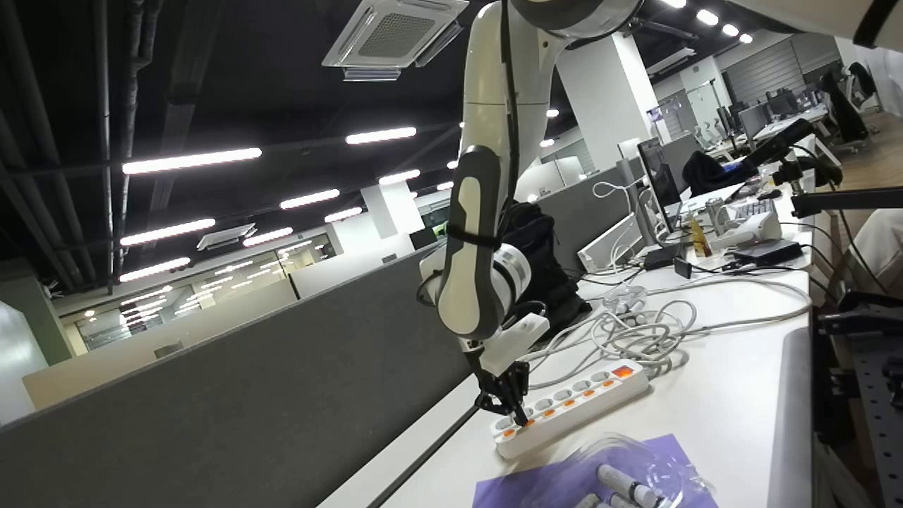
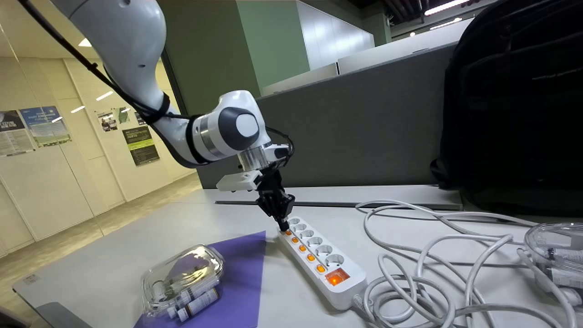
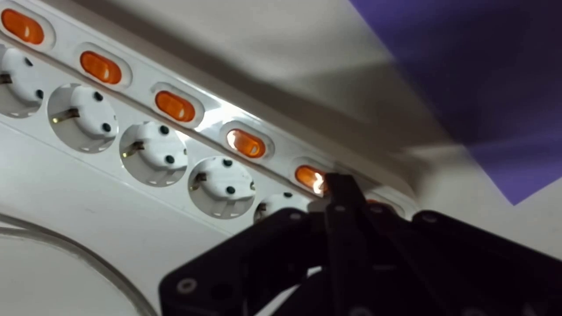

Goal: Turn on the second switch from the left side of the adapter

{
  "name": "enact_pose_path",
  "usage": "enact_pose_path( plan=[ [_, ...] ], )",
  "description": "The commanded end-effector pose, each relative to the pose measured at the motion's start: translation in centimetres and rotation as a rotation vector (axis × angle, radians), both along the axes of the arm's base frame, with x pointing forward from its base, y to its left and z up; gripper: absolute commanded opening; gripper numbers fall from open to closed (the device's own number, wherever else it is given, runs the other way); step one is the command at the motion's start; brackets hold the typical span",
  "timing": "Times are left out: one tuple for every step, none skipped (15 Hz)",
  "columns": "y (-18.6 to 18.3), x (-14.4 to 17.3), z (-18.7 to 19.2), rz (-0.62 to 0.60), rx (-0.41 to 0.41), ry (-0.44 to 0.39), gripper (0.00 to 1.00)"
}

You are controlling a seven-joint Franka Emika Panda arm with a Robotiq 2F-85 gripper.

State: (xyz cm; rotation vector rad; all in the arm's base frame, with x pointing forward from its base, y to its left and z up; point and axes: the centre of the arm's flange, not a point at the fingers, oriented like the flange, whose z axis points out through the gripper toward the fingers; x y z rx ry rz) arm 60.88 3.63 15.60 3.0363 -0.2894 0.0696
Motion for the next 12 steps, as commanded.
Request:
enact_pose_path(
  plan=[
    [-0.3, 0.2, 0.0, -0.013, 0.007, -0.006, 0.00],
    [-0.3, 0.2, 0.0, -0.018, 0.009, -0.005, 0.00],
    [-0.5, 0.2, -0.1, -0.025, 0.014, -0.003, 0.00],
    [-0.6, 0.3, -0.2, -0.032, 0.018, 0.000, 0.00],
    [-0.7, 0.3, -0.3, -0.042, 0.021, 0.004, 0.00],
    [-0.9, 0.4, -0.4, -0.048, 0.023, 0.008, 0.00],
    [-1.0, 0.5, -0.6, -0.055, 0.025, 0.014, 0.00],
    [-1.1, 0.6, -0.7, -0.062, 0.029, 0.017, 0.00],
    [-1.3, 0.7, -0.8, -0.069, 0.031, 0.021, 0.00],
    [-1.3, 0.8, -1.0, -0.072, 0.033, 0.026, 0.00],
    [-1.4, 0.8, -1.1, -0.077, 0.032, 0.030, 0.00],
    [-1.5, 0.9, -1.3, -0.083, 0.033, 0.036, 0.00]
  ],
)
